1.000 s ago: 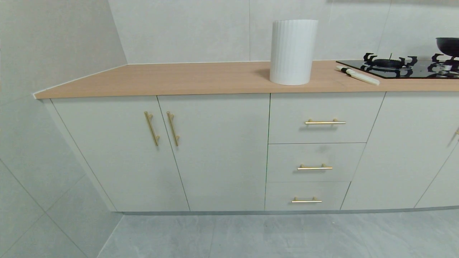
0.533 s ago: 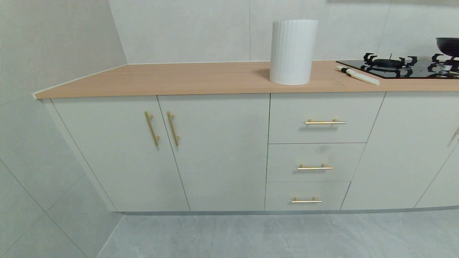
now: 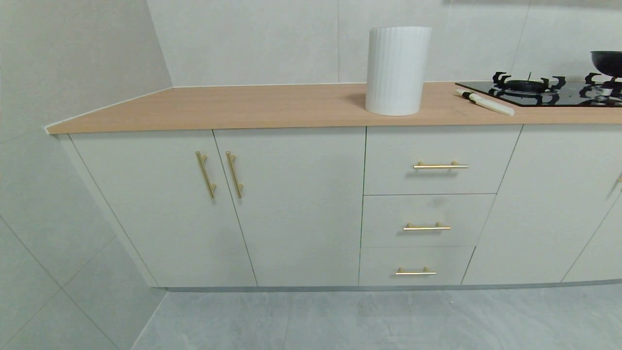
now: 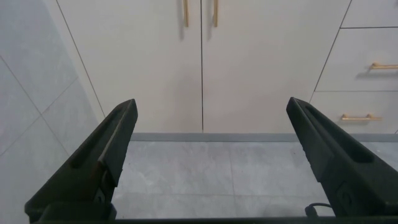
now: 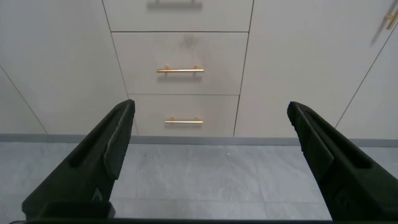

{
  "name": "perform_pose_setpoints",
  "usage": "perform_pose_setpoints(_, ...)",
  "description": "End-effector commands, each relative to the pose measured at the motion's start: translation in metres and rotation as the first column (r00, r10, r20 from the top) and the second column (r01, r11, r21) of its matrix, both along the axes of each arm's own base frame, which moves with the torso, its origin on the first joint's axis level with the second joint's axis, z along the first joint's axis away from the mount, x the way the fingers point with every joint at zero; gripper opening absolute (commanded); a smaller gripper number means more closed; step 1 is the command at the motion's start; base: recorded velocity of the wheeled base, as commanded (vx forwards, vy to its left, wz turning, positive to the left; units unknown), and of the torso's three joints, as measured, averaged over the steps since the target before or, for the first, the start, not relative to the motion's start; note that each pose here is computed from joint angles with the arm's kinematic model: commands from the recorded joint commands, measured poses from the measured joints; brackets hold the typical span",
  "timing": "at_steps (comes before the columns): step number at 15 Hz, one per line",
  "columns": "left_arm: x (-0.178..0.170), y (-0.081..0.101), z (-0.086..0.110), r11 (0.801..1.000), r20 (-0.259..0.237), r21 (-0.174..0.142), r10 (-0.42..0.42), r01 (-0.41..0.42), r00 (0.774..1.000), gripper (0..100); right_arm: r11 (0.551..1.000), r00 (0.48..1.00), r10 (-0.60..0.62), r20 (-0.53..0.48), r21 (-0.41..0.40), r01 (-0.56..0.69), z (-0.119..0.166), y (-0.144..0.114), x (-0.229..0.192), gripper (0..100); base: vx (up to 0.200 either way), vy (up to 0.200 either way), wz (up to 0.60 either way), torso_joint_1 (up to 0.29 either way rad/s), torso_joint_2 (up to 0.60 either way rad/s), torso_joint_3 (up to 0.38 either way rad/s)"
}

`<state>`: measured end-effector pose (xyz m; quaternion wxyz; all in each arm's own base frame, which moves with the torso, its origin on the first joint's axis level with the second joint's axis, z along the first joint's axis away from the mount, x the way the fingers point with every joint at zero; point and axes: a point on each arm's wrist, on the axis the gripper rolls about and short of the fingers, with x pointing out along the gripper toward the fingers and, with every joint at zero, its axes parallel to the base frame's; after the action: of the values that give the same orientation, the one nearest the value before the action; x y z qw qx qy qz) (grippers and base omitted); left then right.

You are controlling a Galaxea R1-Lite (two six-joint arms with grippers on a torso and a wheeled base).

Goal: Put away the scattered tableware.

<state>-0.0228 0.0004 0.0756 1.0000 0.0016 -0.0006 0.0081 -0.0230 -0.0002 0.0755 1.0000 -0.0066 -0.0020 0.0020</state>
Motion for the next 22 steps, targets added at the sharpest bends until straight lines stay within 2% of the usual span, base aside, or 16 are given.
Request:
perform_pose_setpoints(1,0.0,0.0,0.0,1.0,0.0,-0.002,0.001,-0.001,1.0,100,1.0,1.0,0.001,-0.003,-0.001,-0.001,0.0001,0.0,0.0002,100,0.2,0.0,0.0,0.007,0.0,0.002)
perform_pose_setpoints(22,0.0,0.0,0.0,1.0,0.0,-0.002,-0.001,0.001,1.0,100,1.0,1.0,0.002,-0.003,-0.001,-0.002,0.0001,0.0,0.0002,100,0.2,0.0,0.0,0.003,0.0,0.002)
